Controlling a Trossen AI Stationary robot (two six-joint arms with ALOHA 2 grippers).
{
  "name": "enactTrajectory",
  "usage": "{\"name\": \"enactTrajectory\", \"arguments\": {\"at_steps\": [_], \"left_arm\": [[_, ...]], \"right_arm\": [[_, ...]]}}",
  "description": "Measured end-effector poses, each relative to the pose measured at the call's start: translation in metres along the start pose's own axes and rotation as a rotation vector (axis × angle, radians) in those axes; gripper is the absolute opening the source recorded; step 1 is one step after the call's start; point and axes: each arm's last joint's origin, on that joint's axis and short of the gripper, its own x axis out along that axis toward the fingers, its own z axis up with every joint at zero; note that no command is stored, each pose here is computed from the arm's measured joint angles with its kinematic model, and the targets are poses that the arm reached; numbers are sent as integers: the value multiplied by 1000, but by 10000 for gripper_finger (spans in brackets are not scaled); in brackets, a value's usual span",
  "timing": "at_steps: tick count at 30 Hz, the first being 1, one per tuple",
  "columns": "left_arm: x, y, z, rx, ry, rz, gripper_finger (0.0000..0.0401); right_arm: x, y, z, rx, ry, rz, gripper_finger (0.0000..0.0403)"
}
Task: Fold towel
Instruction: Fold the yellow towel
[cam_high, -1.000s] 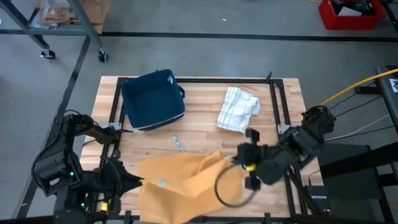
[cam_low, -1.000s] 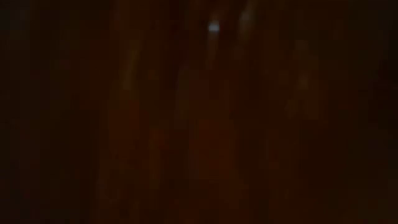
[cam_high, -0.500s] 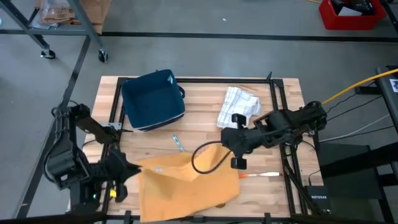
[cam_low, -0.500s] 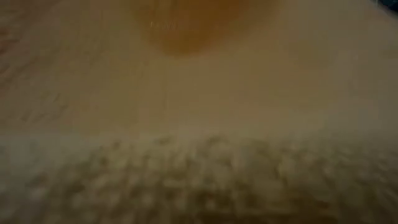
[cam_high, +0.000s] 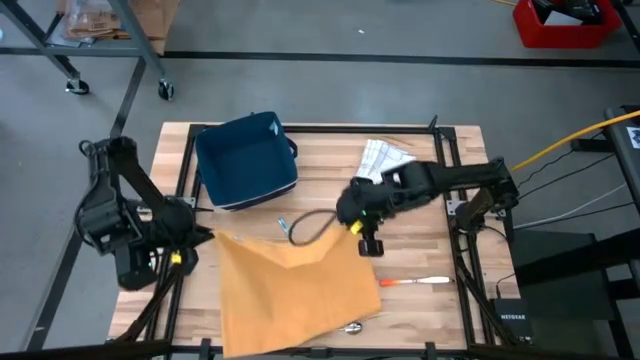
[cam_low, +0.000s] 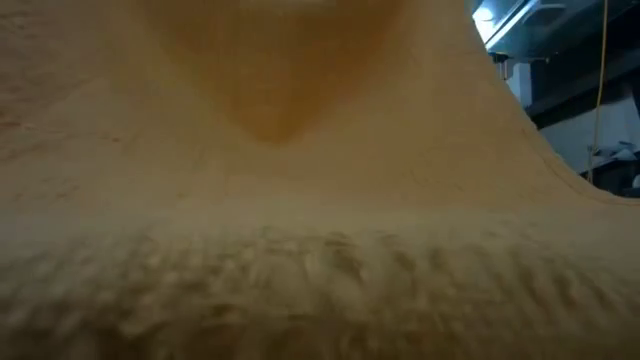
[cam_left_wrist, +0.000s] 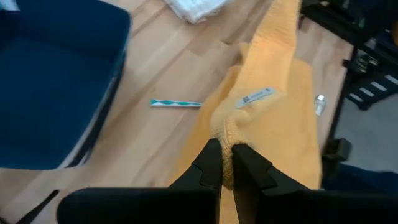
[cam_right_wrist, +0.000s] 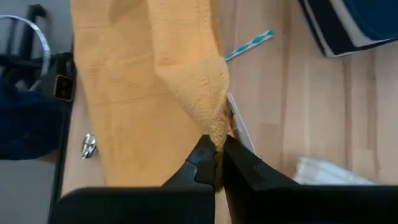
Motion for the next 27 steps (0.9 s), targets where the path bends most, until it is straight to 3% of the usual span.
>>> {"name": "enactTrajectory", "arguments": {"at_steps": [16, 27], "left_arm": [[14, 83, 9, -101, -42, 66, 5], [20, 108, 3, -82, 10, 94, 5]], "right_arm": [[15, -114, -4, 123, -2, 74, 9], [30, -162, -23, 175, 16, 135, 9]]}}
